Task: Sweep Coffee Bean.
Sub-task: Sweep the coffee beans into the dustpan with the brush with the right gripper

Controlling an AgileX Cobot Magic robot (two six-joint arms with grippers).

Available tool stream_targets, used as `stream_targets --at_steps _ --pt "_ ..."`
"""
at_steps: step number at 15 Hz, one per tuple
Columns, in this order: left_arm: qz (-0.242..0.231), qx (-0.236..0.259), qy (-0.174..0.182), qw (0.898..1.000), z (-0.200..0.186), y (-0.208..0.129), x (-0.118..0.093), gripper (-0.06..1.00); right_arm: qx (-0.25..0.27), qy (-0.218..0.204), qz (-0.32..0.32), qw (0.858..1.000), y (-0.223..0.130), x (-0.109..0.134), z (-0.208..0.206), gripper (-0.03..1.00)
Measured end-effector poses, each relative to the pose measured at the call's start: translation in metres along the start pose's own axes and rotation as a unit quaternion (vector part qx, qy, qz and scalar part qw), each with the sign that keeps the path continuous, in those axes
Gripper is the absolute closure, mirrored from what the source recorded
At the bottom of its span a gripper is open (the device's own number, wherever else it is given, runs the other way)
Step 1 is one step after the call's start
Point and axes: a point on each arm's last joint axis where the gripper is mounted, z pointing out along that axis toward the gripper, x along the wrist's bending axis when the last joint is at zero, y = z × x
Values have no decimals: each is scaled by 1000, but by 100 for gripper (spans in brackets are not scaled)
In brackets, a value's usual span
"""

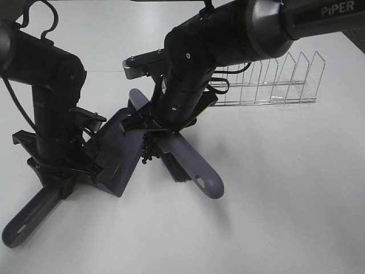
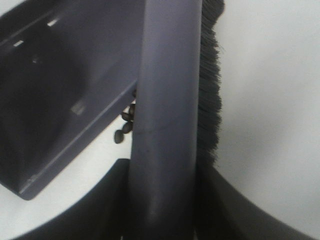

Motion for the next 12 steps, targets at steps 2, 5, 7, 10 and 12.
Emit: stream_targets --at_steps 2,5,7,10,12 --pt "0 0 0 1000 0 0 0 61 -19 43 33 998 3 8 3 66" --pt "0 0 0 1000 0 0 0 61 -42 84 62 994 8 15 3 66" --pt "0 0 0 1000 0 0 0 61 -47 98 68 992 9 17 3 66" --pt "0 0 0 1000 0 0 0 61 -60 112 70 989 18 21 -2 66" --pt "0 0 0 1000 0 0 0 61 -78 114 57 989 24 19 -16 66"
